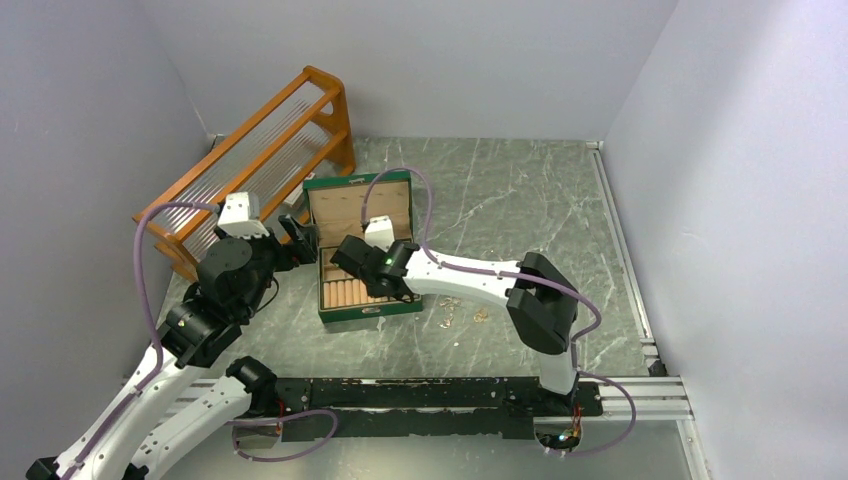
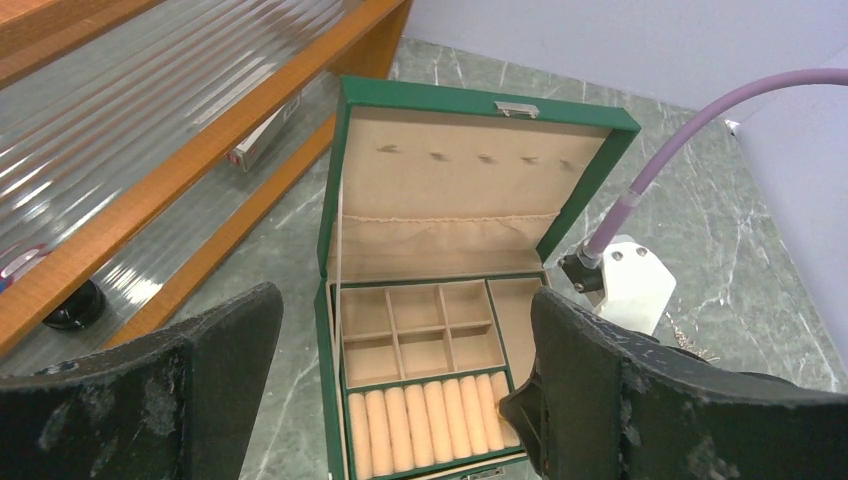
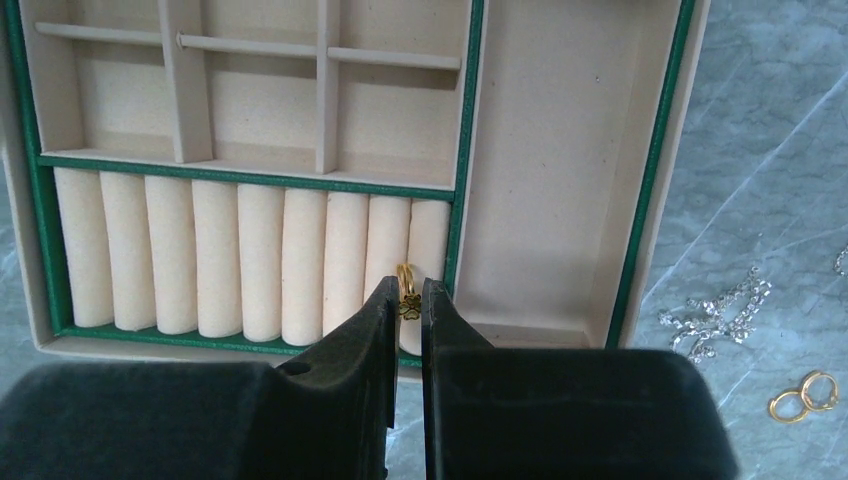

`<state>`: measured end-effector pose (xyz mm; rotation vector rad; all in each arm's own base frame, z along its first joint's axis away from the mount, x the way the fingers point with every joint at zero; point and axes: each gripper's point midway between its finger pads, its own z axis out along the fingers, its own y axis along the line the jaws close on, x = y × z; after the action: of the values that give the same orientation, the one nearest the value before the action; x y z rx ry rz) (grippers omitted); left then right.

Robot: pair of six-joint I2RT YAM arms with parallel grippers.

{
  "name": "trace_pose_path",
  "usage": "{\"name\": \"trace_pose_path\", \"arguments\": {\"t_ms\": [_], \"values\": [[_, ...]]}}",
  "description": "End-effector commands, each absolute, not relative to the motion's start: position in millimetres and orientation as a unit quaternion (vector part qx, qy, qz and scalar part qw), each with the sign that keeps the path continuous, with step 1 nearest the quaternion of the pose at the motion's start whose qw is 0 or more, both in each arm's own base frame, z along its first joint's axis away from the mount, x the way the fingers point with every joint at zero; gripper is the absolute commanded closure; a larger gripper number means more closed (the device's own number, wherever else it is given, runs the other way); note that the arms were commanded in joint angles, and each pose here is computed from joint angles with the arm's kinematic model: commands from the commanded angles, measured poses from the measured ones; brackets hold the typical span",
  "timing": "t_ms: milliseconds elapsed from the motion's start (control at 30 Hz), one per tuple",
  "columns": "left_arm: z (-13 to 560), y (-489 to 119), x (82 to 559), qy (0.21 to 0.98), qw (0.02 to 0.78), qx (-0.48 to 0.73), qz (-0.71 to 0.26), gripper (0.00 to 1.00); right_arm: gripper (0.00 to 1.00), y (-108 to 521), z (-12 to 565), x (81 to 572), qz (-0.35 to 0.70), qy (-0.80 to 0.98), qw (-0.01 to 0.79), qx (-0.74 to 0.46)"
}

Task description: Organize the mixed jewelry

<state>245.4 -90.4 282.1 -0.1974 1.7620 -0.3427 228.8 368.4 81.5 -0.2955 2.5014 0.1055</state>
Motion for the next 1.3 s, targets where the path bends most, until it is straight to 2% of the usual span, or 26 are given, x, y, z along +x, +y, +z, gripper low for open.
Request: {"name": "trace_pose_path", "arguments": {"t_ms": [0, 767, 867, 1067, 1267], "values": [[296.3, -88.8, 245.5, 0.757, 0.629, -0.091, -0.154, 0.01, 0.99, 374.5, 80.5, 237.5, 0.030, 0.940, 0.322, -0.111], [293.4, -92.2, 247.0, 0.761, 0.624, -0.085, -0.155, 0.01, 0.97, 368.3, 41.8, 232.3, 0.003, 0.947, 0.297, -0.122], [293.1, -92.6, 247.5, 0.762, 0.623, -0.084, -0.156, 0.01, 0.93, 371.6, 43.7, 231.0, 0.010, 0.947, 0.294, -0.127], [291.1, -93.4, 247.9, 0.764, 0.621, -0.082, -0.154, 0.01, 0.76, 381.5, 67.2, 232.9, 0.044, 0.943, 0.307, -0.123], [290.0, -94.1, 248.8, 0.765, 0.620, -0.082, -0.154, 0.01, 0.71, 380.4, 81.0, 233.6, 0.054, 0.940, 0.316, -0.116]]}}
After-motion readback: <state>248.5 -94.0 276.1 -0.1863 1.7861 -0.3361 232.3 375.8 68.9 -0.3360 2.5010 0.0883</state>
